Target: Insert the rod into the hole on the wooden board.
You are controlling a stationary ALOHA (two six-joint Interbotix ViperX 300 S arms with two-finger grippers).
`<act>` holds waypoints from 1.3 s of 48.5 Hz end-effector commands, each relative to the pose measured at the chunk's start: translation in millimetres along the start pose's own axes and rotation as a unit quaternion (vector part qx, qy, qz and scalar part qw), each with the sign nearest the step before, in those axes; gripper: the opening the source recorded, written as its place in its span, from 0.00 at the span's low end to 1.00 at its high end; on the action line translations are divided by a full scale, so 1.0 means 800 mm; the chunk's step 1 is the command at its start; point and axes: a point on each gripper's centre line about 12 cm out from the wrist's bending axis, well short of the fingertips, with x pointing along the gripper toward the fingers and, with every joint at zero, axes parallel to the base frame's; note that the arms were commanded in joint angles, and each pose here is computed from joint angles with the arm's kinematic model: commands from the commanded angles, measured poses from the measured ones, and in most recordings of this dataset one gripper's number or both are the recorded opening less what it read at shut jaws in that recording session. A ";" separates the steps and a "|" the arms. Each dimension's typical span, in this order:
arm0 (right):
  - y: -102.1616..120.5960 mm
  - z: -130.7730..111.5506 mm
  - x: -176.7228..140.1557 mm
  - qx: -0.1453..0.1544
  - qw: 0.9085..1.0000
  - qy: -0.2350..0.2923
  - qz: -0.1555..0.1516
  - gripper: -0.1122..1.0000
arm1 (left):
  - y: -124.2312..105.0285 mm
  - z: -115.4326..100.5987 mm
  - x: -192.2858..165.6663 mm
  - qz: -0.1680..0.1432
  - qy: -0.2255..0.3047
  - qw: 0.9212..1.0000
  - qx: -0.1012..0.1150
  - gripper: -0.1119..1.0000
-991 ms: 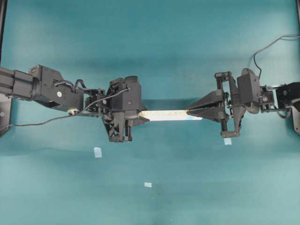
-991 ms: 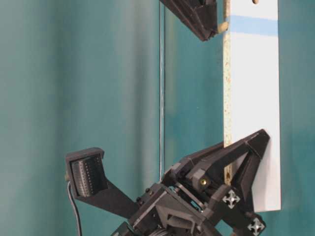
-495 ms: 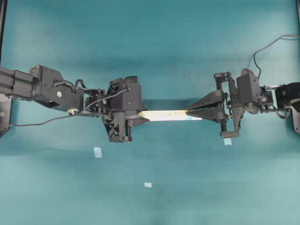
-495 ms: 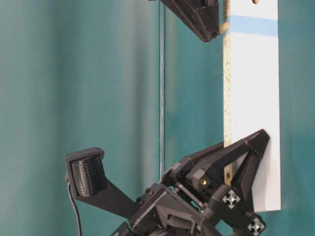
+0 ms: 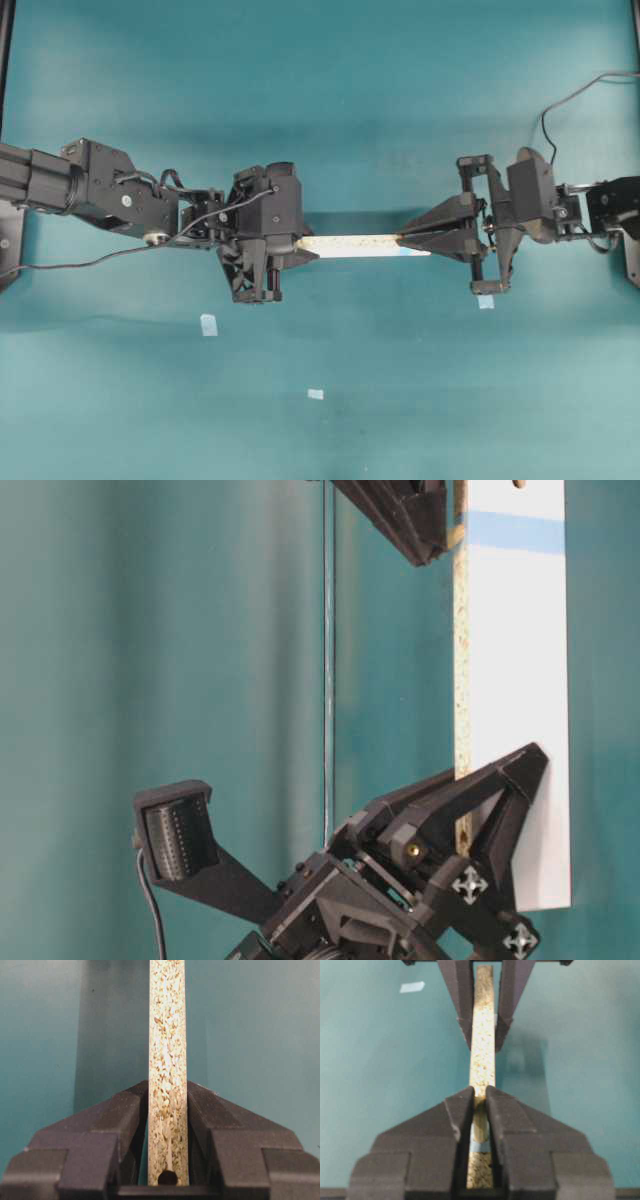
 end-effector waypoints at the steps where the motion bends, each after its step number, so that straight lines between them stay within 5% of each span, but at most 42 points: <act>1: 0.002 0.002 -0.003 -0.001 1.000 -0.004 0.003 0.19 | 0.000 0.011 -0.007 0.000 -0.013 1.000 0.001 0.38; 63: -0.004 -0.019 -0.003 -0.006 0.997 0.069 -0.015 0.19 | 0.008 0.011 -0.007 0.006 -0.013 1.000 -0.003 0.38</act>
